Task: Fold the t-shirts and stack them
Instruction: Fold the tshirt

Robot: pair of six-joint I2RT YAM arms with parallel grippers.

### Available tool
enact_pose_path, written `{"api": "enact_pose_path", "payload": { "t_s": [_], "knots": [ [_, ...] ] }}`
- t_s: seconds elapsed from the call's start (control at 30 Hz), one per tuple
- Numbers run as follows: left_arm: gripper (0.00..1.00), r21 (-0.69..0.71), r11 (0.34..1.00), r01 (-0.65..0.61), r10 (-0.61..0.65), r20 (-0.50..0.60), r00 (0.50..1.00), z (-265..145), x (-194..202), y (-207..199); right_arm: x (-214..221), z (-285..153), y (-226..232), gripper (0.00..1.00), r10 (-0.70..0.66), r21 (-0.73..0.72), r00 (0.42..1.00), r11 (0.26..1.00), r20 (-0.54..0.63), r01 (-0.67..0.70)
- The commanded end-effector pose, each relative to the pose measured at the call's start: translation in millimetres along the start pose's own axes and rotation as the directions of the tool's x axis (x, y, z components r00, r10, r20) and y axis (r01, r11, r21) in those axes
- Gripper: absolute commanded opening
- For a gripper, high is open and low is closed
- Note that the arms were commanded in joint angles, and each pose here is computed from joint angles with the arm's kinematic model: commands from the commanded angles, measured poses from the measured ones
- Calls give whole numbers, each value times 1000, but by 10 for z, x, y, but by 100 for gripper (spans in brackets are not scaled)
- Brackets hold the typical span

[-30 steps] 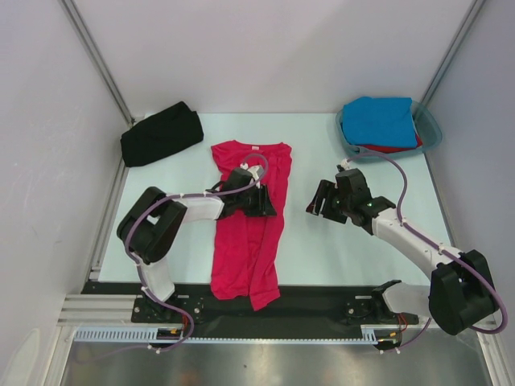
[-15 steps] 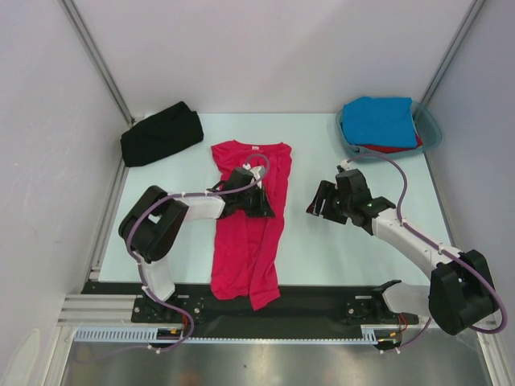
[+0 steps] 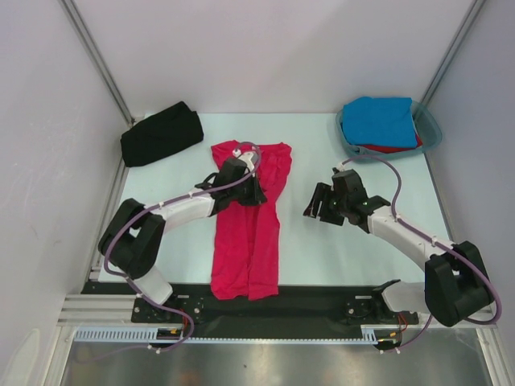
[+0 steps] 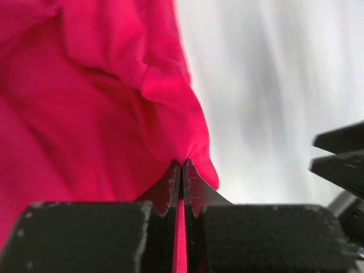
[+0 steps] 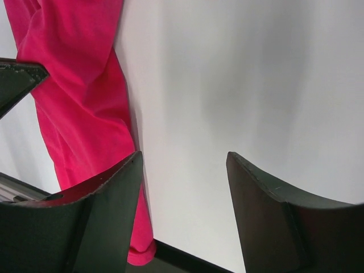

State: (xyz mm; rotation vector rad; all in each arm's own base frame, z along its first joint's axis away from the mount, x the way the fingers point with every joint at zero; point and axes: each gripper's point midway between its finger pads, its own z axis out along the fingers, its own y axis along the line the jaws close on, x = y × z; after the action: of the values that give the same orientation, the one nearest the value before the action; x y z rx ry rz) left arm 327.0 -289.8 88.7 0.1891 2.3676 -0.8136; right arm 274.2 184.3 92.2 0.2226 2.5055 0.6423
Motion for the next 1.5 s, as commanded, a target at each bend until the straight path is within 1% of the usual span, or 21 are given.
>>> {"api": "enact_pose_path", "payload": {
  "t_s": [0.0, 0.1, 0.13, 0.17, 0.23, 0.27, 0.3, 0.4, 0.43, 0.5, 0.6, 0.7, 0.8, 0.93, 1.1, 1.17, 1.23, 1.43, 1.47],
  "knots": [
    [6, -112, 994, -9, 11, 17, 1000, -36, -97, 249, -12, 26, 68, 66, -21, -28, 1000, 999, 5, 21],
    [18, -176, 984, 20, -27, -33, 999, 46, 72, 467, 10, 43, 64, 66, -25, -21, 1000, 999, -4, 24],
    [26, -222, 975, 21, -36, -65, 997, 49, 141, 557, 9, 51, 63, 66, -25, -21, 1000, 999, -4, 24],
    [54, -278, 960, 20, -43, -76, 996, 79, 186, 681, 6, 54, 65, 66, -24, -20, 1000, 1000, -5, 24],
    [57, -335, 942, 16, -59, -118, 991, 135, 318, 839, 10, 68, 62, 66, -29, -16, 1000, 999, -6, 29],
    [67, -338, 941, 16, -60, -120, 991, 150, 342, 859, 0, 78, 62, 66, -28, -16, 1000, 999, -4, 28],
    [72, -336, 942, 15, -57, -116, 992, 158, 349, 866, -12, 87, 76, 66, -33, -19, 999, 999, -1, 33],
    [79, -306, 952, 11, -35, -72, 997, 168, 216, 791, -65, 131, 111, 66, -37, -22, 999, 999, -1, 37],
    [81, -291, 957, 11, -25, -46, 999, 173, 117, 743, -84, 139, 125, 65, -46, -23, 999, 999, 2, 46],
    [83, -262, 965, 6, -13, -26, 1000, 183, -3, 663, -175, 171, 188, 66, -54, -31, 998, 998, 12, 54],
    [84, -221, 975, 12, -6, 24, 1000, 222, -308, 539, -249, 241, 239, 66, -68, -33, 998, 997, 10, 68],
    [84, -179, 984, 22, -16, 34, 999, 264, -432, 483, -362, 277, 330, 66, -79, -49, 997, 996, 22, 80],
    [85, -120, 993, 16, -9, 64, 998, 287, -640, 356, -381, 360, 358, 66, -87, -56, 996, 995, 5, 87],
    [85, -81, 997, 5, 1, 73, 997, 388, -780, 315, -384, 454, 354, 65, -88, -59, 996, 994, -13, 87],
    [80, -42, 999, 24, -22, 58, 998, 587, -888, 339, -401, 540, 325, 65, -93, -56, 995, 994, -32, 91],
    [78, -41, 998, 38, -37, 34, 999, 706, -852, 388, -422, 548, 314, 65, -91, -54, 995, 994, -32, 90],
    [76, -40, 998, 38, -36, 40, 999, 722, -886, 379, -440, 561, 298, 65, -87, -52, 996, 995, -32, 85],
    [69, -72, 996, 44, -41, 38, 998, 834, -873, 495, -454, 572, 264, 64, -79, -48, 996, 996, -35, 78],
    [66, -80, 996, 44, -41, 37, 998, 849, -870, 514, -455, 575, 256, 64, -78, -47, 996, 996, -36, 76]
  ]
}}
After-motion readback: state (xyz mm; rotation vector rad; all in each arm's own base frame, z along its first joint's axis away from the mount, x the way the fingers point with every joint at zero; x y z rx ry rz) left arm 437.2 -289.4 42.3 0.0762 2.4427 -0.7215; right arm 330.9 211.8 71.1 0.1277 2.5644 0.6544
